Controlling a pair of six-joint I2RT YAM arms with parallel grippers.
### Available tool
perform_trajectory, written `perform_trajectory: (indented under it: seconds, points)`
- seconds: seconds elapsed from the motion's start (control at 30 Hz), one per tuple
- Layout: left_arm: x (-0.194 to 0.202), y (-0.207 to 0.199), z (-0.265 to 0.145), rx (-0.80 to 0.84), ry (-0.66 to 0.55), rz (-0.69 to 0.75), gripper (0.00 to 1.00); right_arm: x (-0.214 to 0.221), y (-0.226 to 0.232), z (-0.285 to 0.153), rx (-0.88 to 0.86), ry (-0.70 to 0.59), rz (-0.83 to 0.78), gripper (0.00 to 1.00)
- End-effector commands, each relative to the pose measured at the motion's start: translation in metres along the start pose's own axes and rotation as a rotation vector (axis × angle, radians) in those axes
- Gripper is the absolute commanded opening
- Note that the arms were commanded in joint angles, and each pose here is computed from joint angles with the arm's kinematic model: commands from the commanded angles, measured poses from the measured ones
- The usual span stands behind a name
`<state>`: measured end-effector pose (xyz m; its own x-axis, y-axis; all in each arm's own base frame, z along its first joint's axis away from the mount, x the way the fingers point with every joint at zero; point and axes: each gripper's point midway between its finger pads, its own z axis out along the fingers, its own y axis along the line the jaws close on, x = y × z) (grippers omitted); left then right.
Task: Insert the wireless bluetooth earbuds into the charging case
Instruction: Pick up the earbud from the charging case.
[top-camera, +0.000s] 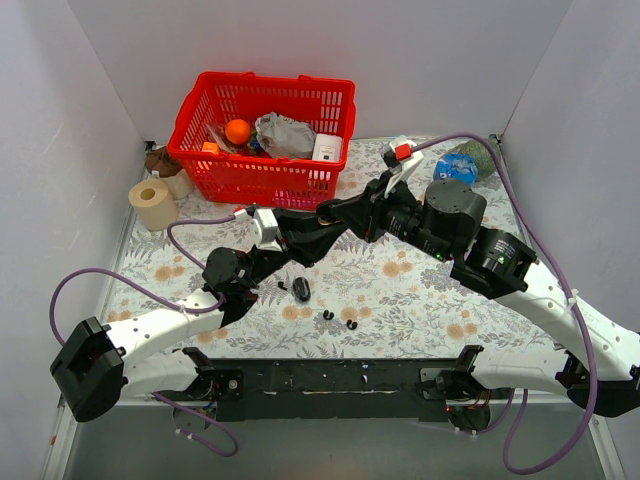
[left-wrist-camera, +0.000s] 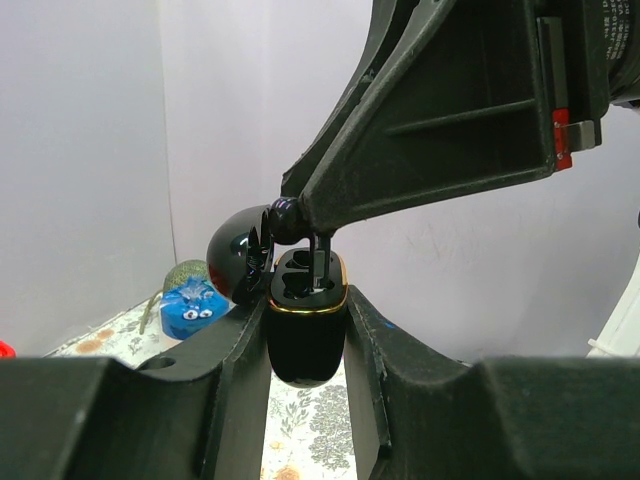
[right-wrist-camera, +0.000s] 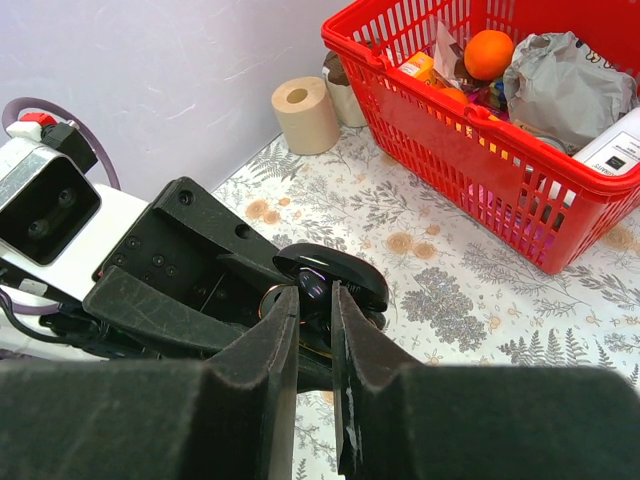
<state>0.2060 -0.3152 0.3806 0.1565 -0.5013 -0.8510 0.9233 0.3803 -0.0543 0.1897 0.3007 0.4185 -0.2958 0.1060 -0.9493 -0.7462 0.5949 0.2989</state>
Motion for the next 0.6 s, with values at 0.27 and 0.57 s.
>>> perform_trajectory:
  seconds: [0.27,0.57]
  points:
    - [0.008,0.002,-0.002,-0.004,0.027,0.016,0.0,-0.031,0.008,-0.013,-0.024,-0.064,-0.041,0.01]
    - [0.01,0.001,-0.003,0.001,0.035,0.017,0.0,-0.025,0.013,-0.008,-0.052,-0.021,-0.064,0.01]
